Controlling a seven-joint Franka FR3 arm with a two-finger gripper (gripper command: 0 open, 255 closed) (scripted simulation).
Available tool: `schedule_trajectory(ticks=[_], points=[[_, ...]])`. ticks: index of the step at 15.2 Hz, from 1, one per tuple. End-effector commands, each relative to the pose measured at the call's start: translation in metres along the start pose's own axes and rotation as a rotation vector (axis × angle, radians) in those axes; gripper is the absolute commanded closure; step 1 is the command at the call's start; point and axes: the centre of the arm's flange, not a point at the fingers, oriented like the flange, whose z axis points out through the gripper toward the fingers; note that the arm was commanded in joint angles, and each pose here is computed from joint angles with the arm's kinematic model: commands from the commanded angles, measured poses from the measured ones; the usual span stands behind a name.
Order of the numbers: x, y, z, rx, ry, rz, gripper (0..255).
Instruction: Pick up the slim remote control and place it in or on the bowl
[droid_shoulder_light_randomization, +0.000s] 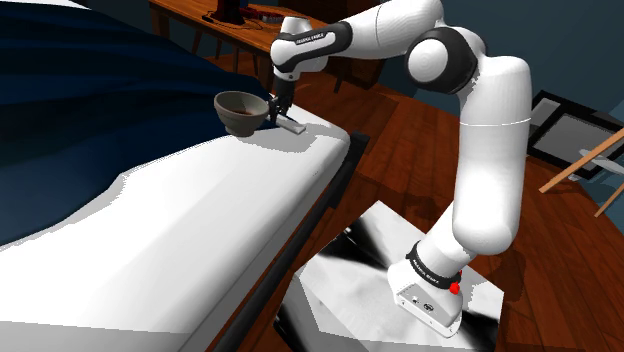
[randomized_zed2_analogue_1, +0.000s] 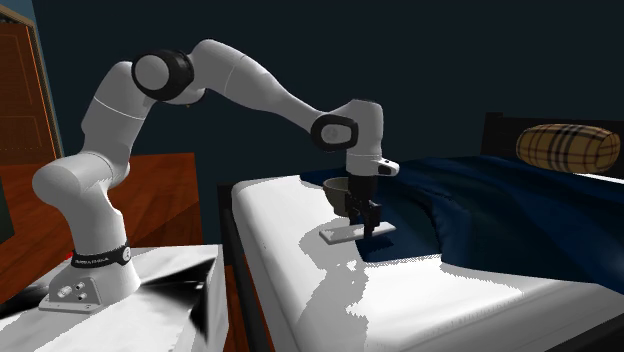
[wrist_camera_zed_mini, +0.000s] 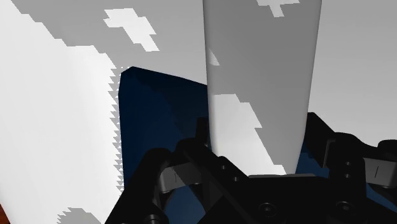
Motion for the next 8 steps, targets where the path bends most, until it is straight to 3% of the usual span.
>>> schedule_trajectory(ticks=[1, 8], points=[[0.0, 0.001, -0.008, 0.0, 0.0, 0.0, 255], [0.0, 0.001, -0.045, 0.0, 0.0, 0.0, 255]])
